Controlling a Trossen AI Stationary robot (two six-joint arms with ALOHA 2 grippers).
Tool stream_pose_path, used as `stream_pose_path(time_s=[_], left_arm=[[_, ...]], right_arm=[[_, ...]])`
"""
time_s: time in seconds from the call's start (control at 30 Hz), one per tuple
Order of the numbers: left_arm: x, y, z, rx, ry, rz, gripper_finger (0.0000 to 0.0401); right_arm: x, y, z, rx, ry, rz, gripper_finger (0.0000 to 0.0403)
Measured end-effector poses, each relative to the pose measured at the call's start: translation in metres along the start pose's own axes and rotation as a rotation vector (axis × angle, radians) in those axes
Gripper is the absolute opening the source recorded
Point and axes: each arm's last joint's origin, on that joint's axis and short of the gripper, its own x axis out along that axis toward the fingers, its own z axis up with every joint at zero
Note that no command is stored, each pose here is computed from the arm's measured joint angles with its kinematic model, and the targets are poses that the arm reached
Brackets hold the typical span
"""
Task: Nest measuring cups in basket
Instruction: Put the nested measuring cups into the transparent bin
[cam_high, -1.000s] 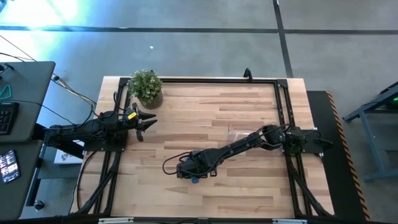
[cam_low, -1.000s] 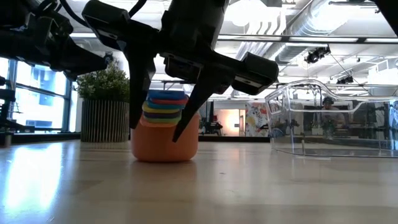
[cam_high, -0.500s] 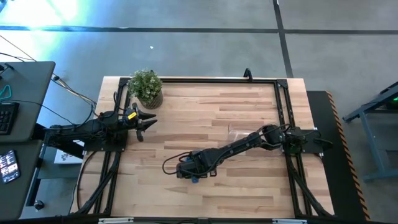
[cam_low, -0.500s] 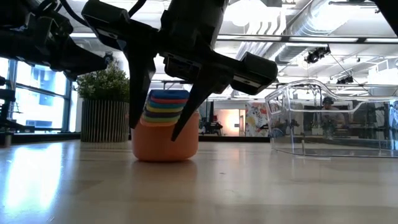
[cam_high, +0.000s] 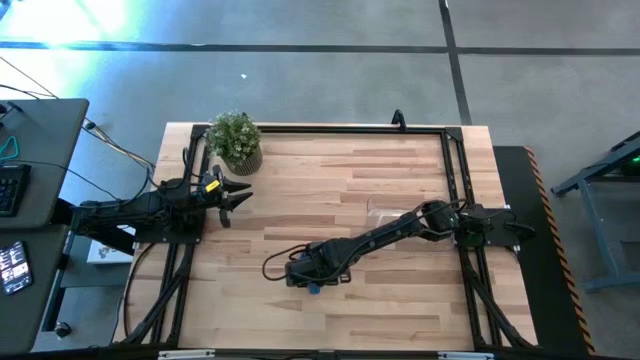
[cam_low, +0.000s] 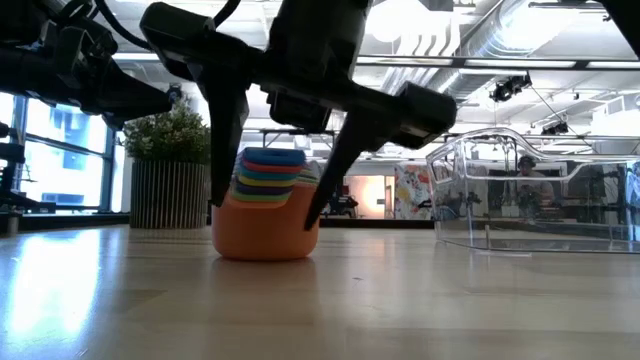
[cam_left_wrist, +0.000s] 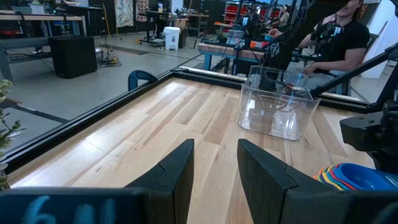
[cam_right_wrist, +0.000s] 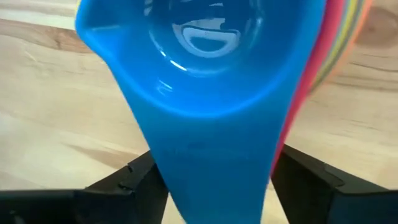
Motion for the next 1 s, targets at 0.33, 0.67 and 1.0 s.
stream_pose_path(time_s=[0.33, 0.67, 1.0], left_arm=[[0.0, 0.0, 0.0, 0.0, 0.0, 0.0, 0.0113], [0.0, 0.0, 0.0, 0.0, 0.0, 0.0, 0.0113], [0.0, 0.0, 0.0, 0.0, 0.0, 0.0, 0.0113]], right_arm=[[-0.029, 0.005, 0.006, -0.058, -0.036, -0.068, 0.0271], [-0.032, 0.008, 0.005, -0.129, -0.013, -0.056, 0.0271], [-0.024, 0.009, 0.008, -0.174, 0.01, -0.069, 0.0271]])
